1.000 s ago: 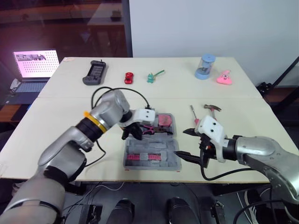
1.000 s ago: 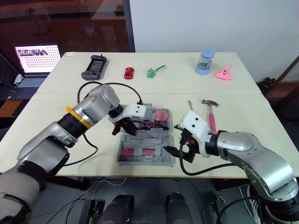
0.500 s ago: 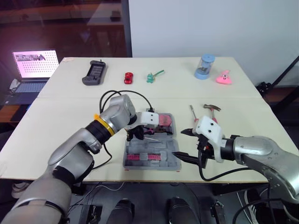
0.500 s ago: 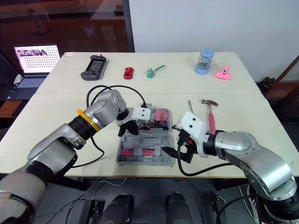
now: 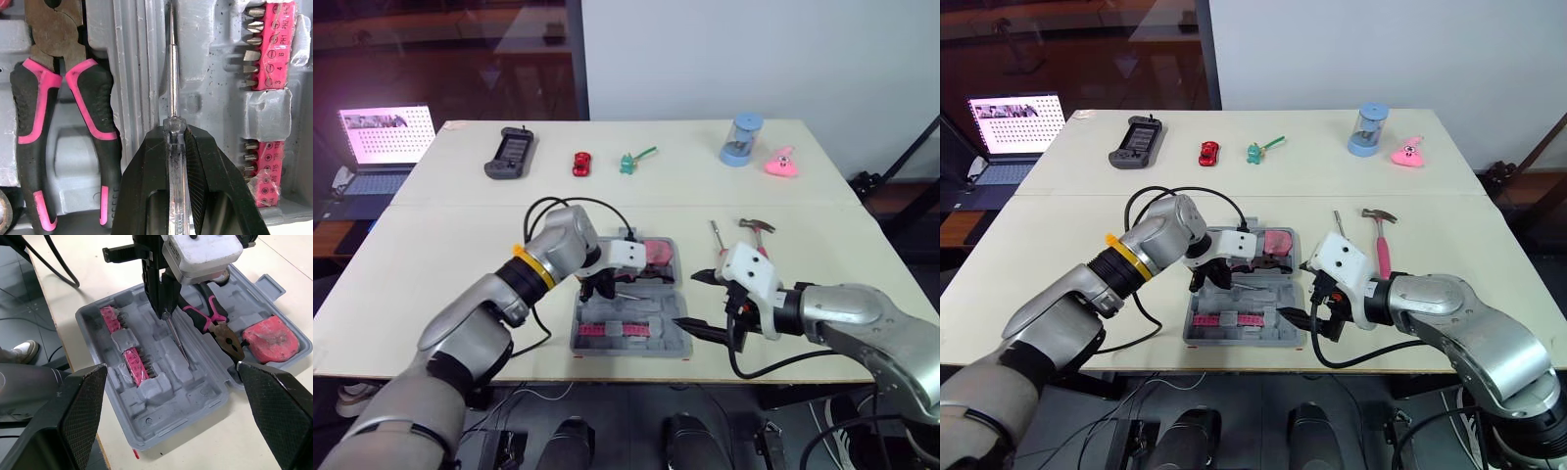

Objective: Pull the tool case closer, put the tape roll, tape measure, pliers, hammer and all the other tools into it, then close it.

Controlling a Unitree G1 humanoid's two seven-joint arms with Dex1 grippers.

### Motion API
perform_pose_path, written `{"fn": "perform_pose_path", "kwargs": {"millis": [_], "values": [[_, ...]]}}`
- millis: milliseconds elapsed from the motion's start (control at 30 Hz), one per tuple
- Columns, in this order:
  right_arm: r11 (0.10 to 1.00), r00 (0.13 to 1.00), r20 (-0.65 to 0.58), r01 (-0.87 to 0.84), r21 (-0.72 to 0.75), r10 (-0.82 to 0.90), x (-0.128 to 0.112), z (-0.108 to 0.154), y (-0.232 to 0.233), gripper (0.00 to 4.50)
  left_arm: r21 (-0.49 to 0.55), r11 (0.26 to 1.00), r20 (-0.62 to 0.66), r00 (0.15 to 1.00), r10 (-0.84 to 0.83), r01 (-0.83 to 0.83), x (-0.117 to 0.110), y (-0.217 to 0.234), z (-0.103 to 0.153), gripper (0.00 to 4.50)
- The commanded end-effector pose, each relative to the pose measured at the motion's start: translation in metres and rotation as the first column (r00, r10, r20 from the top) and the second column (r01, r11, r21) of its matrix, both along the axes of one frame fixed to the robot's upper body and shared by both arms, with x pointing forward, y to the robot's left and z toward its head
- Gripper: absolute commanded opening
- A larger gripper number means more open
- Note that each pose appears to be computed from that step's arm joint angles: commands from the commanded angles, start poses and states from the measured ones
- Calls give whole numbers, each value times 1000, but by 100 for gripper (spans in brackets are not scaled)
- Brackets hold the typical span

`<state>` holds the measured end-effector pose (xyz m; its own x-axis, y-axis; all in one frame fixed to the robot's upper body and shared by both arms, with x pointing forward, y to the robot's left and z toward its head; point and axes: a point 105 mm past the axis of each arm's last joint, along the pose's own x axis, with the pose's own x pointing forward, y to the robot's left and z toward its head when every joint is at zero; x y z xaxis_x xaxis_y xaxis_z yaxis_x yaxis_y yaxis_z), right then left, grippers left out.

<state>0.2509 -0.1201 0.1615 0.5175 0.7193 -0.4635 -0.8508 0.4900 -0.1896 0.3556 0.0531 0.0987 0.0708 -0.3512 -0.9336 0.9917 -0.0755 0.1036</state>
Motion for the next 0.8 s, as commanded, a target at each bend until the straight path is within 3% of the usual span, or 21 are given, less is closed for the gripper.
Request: {"fn": "perform_pose_path", "kwargs": {"millis": [33, 567, 800], "values": [[1000, 999, 35, -8, -9, 8, 0, 6, 1, 450, -20, 1000, 30, 1000, 8, -8, 4, -7, 8, 1], [1000, 999, 34, -6, -14, 7, 2, 4, 1, 450, -35, 999, 49, 999, 8, -7, 8, -18, 9, 1], [1000, 999, 33, -11, -10, 12, 3, 4, 4, 450, -80, 997, 20, 1000, 8, -7, 0, -9, 25, 322]]}}
